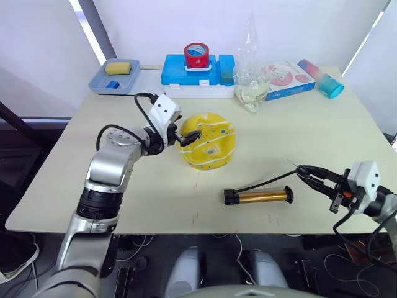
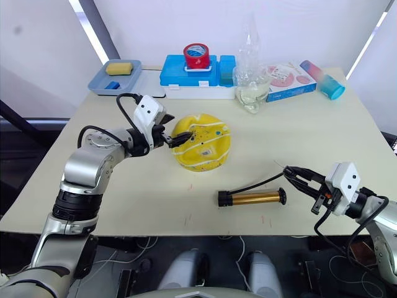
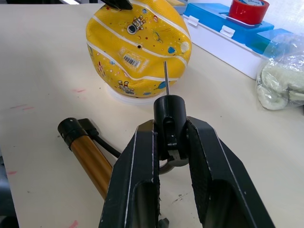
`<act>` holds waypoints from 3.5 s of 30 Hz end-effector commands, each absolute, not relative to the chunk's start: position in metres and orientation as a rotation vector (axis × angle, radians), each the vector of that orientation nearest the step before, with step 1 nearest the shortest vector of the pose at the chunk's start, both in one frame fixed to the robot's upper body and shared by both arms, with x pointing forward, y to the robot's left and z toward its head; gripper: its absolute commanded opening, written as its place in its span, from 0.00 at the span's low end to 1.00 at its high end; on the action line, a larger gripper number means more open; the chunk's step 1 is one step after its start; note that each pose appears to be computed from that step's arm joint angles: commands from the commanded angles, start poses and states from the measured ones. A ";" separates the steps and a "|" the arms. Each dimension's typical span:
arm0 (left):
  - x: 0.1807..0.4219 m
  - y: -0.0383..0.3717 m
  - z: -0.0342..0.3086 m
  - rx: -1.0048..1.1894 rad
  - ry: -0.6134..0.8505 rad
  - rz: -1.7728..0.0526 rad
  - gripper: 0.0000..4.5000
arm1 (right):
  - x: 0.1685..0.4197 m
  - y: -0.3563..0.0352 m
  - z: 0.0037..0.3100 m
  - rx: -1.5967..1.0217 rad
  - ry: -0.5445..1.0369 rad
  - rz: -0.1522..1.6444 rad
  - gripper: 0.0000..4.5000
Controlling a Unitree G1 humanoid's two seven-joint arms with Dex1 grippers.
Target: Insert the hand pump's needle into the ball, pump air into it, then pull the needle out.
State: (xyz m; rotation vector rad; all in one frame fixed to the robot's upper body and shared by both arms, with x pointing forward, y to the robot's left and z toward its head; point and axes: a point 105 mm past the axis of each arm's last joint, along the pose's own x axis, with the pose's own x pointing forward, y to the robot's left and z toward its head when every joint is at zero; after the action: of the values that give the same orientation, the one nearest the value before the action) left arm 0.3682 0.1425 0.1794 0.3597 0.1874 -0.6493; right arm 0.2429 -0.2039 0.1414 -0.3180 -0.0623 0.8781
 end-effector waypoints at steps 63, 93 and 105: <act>0.370 0.110 0.167 0.268 0.080 -0.629 0.03 | 0.349 -0.064 0.187 -0.252 0.668 0.929 0.07; 0.371 0.116 0.157 0.269 0.104 -0.602 0.03 | 0.382 -0.026 0.164 -0.283 0.802 0.860 0.07; 0.372 0.116 0.157 0.260 0.109 -0.597 0.03 | 0.382 -0.026 0.154 -0.340 0.806 0.867 0.07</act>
State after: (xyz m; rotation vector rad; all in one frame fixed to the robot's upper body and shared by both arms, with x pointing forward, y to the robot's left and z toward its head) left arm 0.3735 0.1213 0.1628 0.2660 0.0905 -0.5821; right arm 0.3823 -0.0268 0.1539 -0.3087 0.8153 0.8659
